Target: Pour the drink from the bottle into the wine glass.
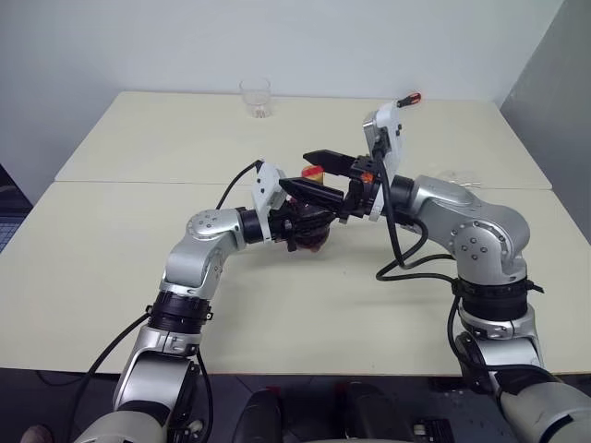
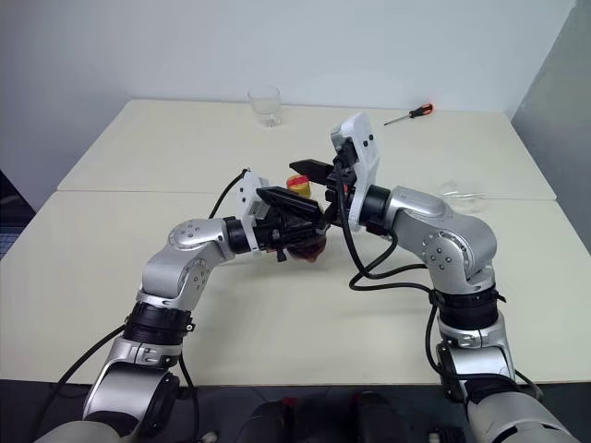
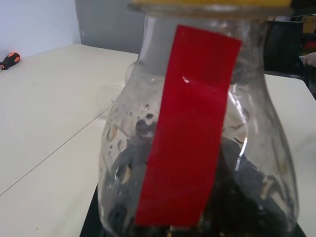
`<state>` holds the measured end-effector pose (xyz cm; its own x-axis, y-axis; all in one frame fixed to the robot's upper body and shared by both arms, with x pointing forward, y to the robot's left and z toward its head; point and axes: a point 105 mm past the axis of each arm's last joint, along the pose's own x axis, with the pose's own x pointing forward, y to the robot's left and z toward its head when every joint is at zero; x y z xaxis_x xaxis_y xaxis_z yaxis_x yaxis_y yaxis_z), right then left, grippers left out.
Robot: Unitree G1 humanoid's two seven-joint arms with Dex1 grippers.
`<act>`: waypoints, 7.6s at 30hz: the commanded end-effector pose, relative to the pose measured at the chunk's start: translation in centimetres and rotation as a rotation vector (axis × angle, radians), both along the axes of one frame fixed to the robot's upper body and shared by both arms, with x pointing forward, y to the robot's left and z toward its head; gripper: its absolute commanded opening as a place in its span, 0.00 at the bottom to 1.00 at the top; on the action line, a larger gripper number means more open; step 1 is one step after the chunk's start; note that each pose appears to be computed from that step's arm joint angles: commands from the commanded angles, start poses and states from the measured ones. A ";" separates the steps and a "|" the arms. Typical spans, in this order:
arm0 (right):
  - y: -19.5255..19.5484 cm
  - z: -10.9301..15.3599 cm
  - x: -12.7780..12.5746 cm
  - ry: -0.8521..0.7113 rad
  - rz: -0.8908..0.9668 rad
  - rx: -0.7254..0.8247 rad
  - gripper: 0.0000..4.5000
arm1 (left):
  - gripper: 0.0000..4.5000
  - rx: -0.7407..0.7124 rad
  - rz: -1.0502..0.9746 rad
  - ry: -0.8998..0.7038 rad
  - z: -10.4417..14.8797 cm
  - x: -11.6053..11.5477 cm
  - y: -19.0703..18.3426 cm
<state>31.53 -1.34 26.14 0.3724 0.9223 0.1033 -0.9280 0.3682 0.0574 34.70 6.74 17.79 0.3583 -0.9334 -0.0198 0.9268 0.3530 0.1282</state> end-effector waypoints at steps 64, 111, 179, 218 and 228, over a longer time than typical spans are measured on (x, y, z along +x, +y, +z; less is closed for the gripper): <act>-0.4 9.6 -4.6 0.040 0.407 0.219 0.88 | 0.32 -0.018 -0.437 0.010 9.4 -8.8 -1.4; -2.9 3.0 0.0 0.005 -0.047 0.046 0.99 | 0.32 0.087 -0.176 0.021 4.1 -3.8 1.6; 0.1 4.2 -6.3 -0.057 0.503 0.116 0.27 | 0.32 -0.022 -0.301 0.015 6.8 -10.0 1.1; -0.3 5.9 -3.7 -0.133 0.171 0.088 0.99 | 0.32 -0.051 -0.037 0.039 6.4 -4.3 2.6; 0.7 5.3 -1.8 -0.272 0.003 -0.004 0.99 | 0.32 -0.041 -0.028 0.029 6.0 -3.6 2.6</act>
